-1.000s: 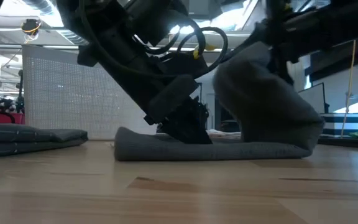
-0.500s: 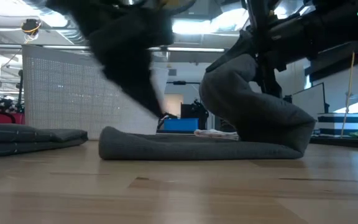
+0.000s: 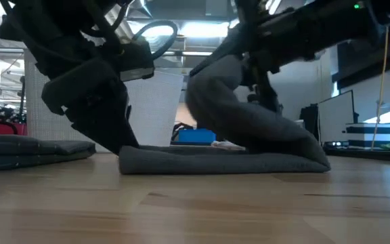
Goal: Fold towel
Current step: Fold the gray towel
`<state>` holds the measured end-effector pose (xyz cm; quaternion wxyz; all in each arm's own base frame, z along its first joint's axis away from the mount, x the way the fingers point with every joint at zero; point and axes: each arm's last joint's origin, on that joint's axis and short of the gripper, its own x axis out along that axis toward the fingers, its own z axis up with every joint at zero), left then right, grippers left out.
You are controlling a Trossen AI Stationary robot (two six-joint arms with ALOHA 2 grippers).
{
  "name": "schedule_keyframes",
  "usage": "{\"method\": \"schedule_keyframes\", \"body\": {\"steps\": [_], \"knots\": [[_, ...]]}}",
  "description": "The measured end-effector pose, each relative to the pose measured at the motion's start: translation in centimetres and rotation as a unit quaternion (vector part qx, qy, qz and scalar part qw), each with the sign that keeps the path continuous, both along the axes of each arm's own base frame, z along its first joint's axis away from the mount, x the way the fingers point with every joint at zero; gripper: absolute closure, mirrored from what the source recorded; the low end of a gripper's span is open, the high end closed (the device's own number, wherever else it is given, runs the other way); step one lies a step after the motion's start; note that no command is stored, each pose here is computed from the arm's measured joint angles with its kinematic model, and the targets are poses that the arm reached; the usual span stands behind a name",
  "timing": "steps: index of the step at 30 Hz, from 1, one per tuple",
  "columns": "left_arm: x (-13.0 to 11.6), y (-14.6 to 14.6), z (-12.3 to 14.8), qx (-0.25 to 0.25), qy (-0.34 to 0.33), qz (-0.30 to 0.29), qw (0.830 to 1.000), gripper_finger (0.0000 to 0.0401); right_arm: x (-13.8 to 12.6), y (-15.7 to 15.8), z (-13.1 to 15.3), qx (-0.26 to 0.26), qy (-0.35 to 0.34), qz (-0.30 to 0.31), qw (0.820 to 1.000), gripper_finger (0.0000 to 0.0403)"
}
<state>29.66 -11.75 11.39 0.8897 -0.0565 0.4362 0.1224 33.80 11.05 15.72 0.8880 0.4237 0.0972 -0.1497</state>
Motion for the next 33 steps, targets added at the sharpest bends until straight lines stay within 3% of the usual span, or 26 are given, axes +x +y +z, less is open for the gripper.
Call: {"method": "schedule_keyframes", "body": {"steps": [9,19,26,33], "knots": [[-0.1,-0.4,0.0,0.019,-0.005,-0.009,1.000,0.0217,2.7,-0.1,-0.9,0.004,0.020,0.005,1.000,0.0379],[-0.2,-0.5,0.0,0.022,-0.005,-0.015,1.000,0.0217,2.8,-0.3,-2.5,0.036,0.046,-0.015,0.998,0.0372],[-0.9,-0.5,1.5,0.016,-0.005,-0.033,0.999,0.0217,3.0,-0.2,-2.9,0.030,0.045,0.002,0.999,0.0274],[-3.6,-0.4,5.3,-0.004,0.013,-0.015,1.000,0.0217,3.1,-0.2,-2.8,-0.031,0.050,0.027,0.998,0.0198]]}}
